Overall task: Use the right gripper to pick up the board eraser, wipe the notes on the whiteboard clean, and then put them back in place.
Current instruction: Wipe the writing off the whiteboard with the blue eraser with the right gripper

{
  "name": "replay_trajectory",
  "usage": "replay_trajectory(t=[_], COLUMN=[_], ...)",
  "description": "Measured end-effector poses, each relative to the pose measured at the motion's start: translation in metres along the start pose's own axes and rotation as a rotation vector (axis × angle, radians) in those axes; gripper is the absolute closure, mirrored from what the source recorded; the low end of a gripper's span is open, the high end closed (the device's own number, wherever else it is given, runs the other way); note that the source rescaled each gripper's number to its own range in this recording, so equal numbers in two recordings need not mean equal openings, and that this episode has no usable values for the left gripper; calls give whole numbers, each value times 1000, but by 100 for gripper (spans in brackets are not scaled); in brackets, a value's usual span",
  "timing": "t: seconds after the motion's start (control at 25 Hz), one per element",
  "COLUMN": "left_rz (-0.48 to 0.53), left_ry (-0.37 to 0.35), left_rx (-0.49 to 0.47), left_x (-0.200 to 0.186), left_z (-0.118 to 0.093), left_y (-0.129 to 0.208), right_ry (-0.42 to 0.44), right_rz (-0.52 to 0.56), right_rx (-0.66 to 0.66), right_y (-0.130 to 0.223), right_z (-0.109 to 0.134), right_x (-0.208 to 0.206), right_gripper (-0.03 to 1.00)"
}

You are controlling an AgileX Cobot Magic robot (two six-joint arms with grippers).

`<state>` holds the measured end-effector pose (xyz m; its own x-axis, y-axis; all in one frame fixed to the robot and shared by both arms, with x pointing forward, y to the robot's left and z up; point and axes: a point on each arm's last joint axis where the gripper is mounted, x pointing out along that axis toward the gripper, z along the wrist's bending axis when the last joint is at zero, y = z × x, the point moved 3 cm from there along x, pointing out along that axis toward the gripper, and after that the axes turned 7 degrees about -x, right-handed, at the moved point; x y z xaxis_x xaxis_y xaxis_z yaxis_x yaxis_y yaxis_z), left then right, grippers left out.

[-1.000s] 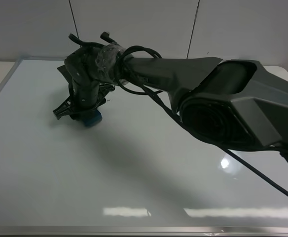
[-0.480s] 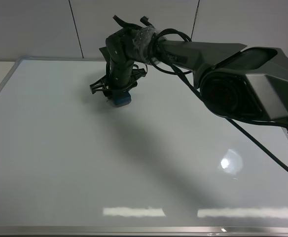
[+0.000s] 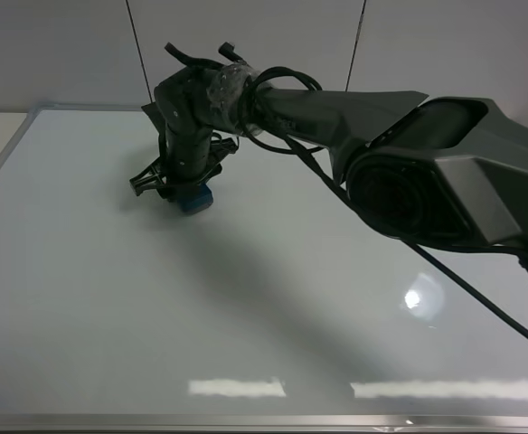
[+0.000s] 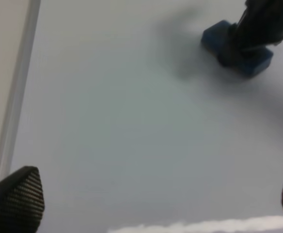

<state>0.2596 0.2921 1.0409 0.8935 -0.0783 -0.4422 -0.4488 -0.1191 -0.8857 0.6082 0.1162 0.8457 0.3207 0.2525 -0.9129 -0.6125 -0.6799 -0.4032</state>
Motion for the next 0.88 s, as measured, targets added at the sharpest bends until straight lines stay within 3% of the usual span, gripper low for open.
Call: replay_trajectory(t=[0.16, 0.44, 0.56, 0.88], left_rz=[0, 0, 0, 0], left_ry=[0, 0, 0, 0], left_rx=[0, 0, 0, 0], left_x=[0, 0, 0, 0], left_z=[0, 0, 0, 0], left_y=[0, 0, 0, 0], right_ry=[-25, -17, -2, 66], right_rz=[-14, -21, -19, 21], right_rx=[-52, -51, -19, 120], right_y=[0, 0, -1, 4], right_z=[29, 30, 15, -57], right_x=[0, 0, 1, 2], right_gripper=[96, 96, 96, 96])
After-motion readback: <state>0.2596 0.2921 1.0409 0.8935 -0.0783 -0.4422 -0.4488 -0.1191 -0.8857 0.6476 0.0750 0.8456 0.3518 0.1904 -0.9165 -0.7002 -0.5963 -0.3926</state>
